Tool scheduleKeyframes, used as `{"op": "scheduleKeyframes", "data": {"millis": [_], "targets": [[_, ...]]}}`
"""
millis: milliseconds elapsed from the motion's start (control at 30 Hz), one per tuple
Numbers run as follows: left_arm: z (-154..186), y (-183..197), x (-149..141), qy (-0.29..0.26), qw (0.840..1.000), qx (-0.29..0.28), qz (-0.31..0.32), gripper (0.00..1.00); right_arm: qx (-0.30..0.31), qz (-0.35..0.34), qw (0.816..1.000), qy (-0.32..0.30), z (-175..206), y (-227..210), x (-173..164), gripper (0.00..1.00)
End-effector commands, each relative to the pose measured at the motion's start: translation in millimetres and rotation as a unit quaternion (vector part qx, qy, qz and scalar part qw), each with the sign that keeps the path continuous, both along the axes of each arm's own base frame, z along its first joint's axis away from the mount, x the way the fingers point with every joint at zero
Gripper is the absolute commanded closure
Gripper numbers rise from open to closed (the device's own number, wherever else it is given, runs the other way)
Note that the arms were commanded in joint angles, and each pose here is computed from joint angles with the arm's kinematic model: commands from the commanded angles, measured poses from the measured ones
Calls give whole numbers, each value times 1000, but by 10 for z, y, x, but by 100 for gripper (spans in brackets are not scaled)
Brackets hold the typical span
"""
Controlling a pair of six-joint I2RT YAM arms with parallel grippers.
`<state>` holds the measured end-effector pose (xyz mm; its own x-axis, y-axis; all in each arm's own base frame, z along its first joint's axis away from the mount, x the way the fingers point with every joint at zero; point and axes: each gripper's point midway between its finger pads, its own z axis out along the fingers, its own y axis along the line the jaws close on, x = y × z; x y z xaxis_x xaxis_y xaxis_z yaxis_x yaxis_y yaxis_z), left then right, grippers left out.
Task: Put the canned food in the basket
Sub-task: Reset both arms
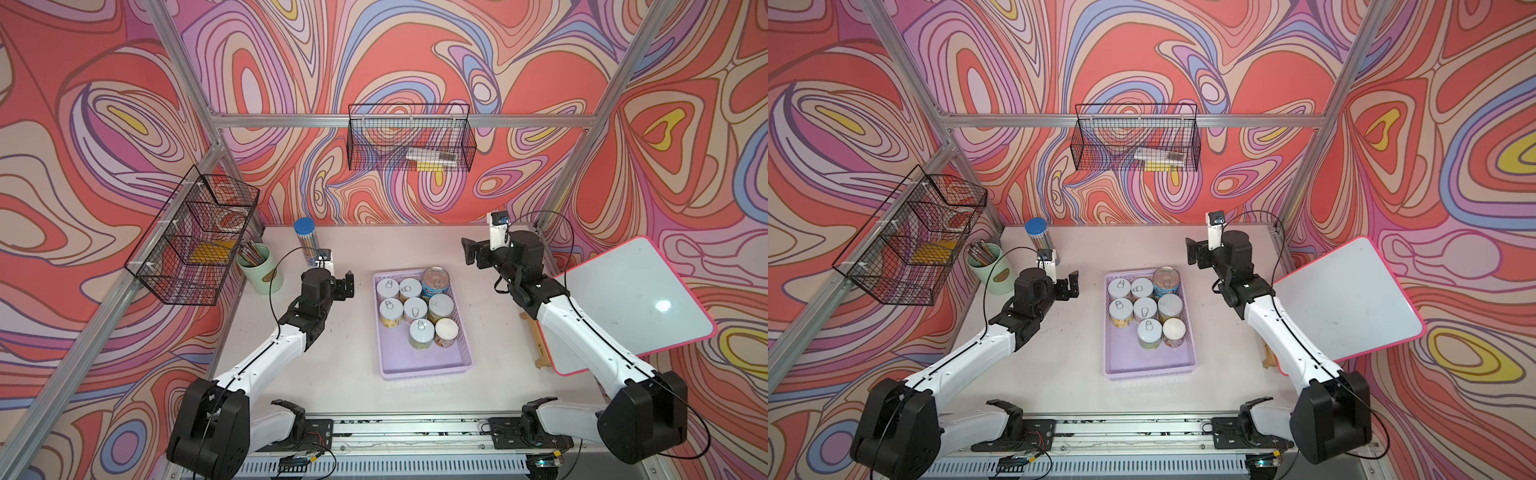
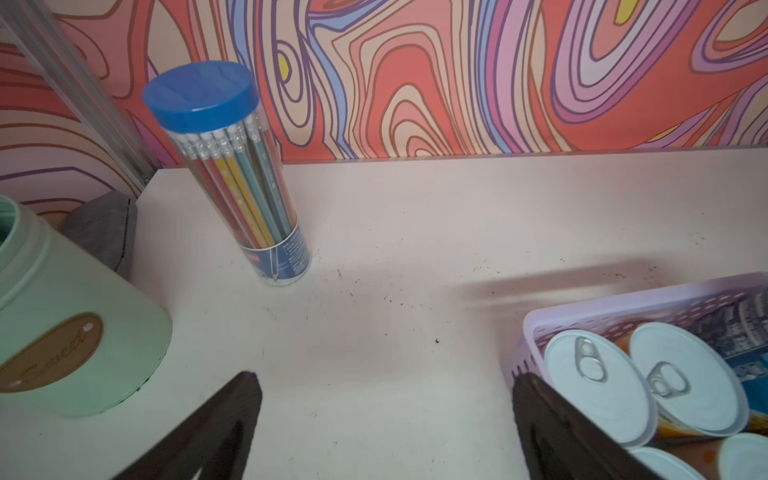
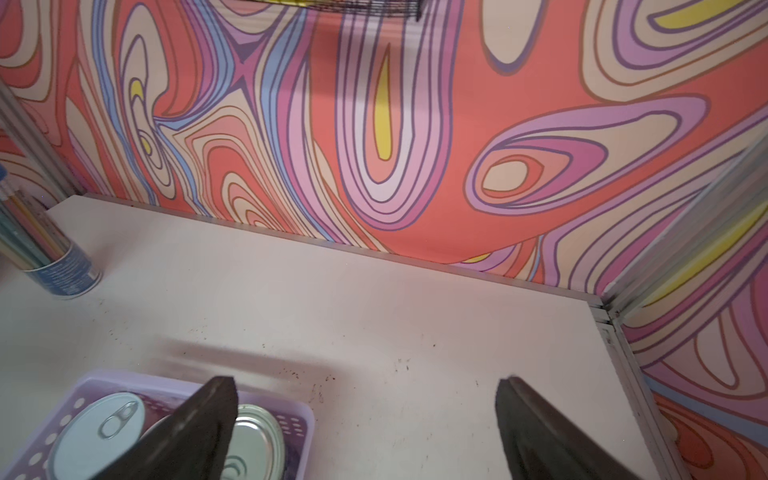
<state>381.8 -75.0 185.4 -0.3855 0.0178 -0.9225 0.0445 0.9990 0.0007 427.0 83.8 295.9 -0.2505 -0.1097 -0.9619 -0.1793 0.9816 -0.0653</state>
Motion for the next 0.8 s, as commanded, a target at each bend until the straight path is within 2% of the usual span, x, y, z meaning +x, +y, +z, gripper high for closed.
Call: {"op": "scheduleKeyframes", "data": {"millis": [0,233,300,633,767], "targets": [[127,179,-8,-41,999,22,19,1,25,-27,999,-12,-93,-231,88,2],[-51,440,-93,-35,996,62,53,1,23,-121,992,-16,-458,-777,157,2],[-255,521,-149,-16,996,69,61,1,21,-133,991,-10,-604,-865,154,2],[-658,638,-97,6,996,68,55,1,20,-151,987,44,-1451,-1024,-16,2],[-719,630,-42,5,997,67,36,1,28,-145,988,44,-1627,-998,-46,2]]}}
